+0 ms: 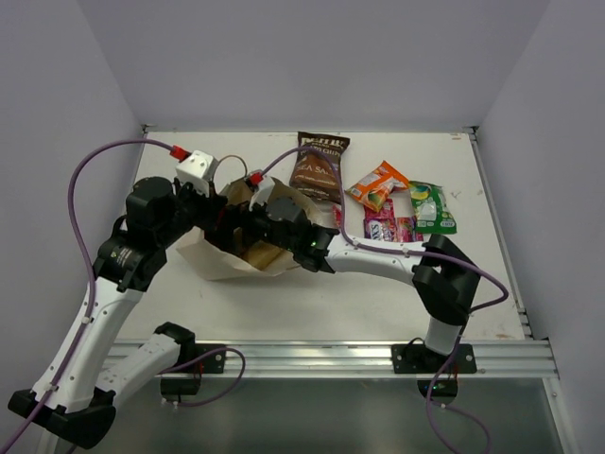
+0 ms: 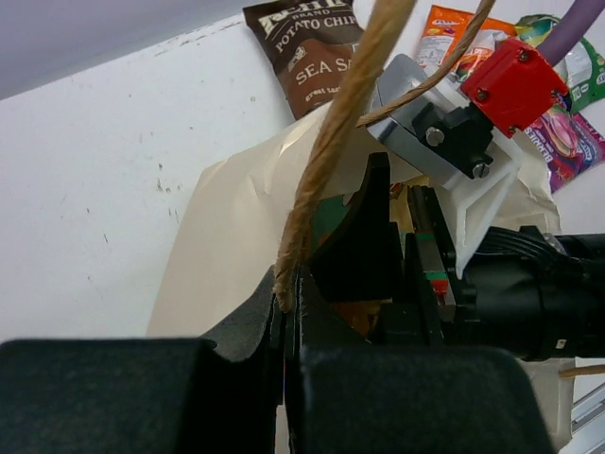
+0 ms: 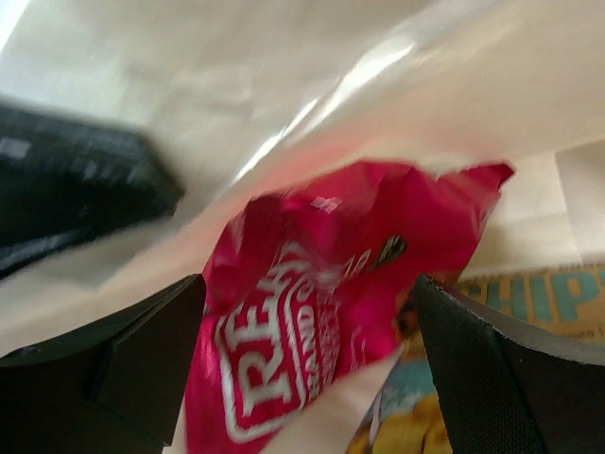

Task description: Take the snacks out of the paper bag

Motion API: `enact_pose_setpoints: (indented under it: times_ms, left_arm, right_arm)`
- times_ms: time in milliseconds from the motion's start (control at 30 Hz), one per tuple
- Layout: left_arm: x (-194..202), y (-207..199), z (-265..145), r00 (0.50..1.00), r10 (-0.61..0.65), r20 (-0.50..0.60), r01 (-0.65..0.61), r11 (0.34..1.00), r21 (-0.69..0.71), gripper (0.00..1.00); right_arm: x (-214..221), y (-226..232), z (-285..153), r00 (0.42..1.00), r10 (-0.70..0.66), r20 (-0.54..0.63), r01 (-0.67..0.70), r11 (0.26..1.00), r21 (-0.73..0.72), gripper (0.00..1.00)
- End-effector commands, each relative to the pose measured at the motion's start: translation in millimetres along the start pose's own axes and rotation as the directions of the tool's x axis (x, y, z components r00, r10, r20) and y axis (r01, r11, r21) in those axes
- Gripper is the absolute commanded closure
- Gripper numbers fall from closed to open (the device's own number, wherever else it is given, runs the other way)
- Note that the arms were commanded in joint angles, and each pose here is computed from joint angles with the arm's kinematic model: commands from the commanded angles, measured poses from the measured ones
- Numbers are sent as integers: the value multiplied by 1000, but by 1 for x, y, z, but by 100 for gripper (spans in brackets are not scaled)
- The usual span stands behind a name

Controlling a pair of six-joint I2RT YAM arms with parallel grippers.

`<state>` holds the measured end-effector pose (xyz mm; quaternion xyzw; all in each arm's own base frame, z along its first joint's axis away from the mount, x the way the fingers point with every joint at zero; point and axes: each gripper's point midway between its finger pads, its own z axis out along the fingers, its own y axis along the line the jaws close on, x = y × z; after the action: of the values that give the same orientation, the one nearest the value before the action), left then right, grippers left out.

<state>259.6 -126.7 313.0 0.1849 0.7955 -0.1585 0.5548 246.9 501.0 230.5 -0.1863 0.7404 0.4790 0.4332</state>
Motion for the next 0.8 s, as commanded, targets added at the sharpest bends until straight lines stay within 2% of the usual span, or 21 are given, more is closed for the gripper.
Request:
enact_pose_setpoints:
  times_ms: [0, 167, 267, 333, 367, 400, 467, 500, 567, 600, 767]
  left_arm:
    - [-26, -3, -5, 995, -25, 100, 24, 1000, 6, 100]
    - [-21, -8, 0, 995, -43, 87, 40, 999, 33, 100]
    - [-23, -9, 0, 995, -43, 93, 40, 998, 38, 100]
    - [-23, -9, -1, 995, -40, 96, 36, 999, 39, 100]
    - [-23, -9, -1, 995, -39, 96, 35, 999, 38, 100]
    - [-24, -9, -2, 994, -34, 99, 30, 999, 36, 100]
    - [-23, -7, -3, 995, -31, 97, 29, 999, 25, 100]
    - [-22, -6, -3, 995, -28, 96, 26, 999, 20, 100]
    - [-20, -3, -4, 995, -25, 92, 25, 1000, 7, 100]
    - [-20, -2, -3, 995, -24, 92, 24, 1000, 1, 100]
    - [-14, 6, -2, 997, -17, 74, 20, 999, -45, 100]
  right_arm:
    - [-47, 18, 8, 979, 69, 191, -60, 997, -53, 6]
    - [-45, 13, 20, 976, 64, 209, -56, 997, -45, 7]
    - [-36, 4, 30, 980, 48, 196, -45, 999, -18, 12]
    - [-30, -2, 34, 981, 46, 186, -47, 999, 0, 20]
    - [-29, -3, 35, 981, 45, 187, -45, 999, 0, 24]
    - [-27, -5, 35, 981, 37, 189, -38, 999, 3, 36]
    - [-27, -6, 31, 979, 25, 204, -25, 1000, -1, 53]
    - [-32, -3, 27, 976, 16, 219, -14, 1000, -9, 72]
    - [-34, -1, 21, 973, -21, 229, 27, 999, -21, 87]
    - [-37, 1, 18, 971, -36, 238, 44, 999, -28, 98]
    - [-59, 23, -9, 949, -124, 290, 154, 984, -84, 100]
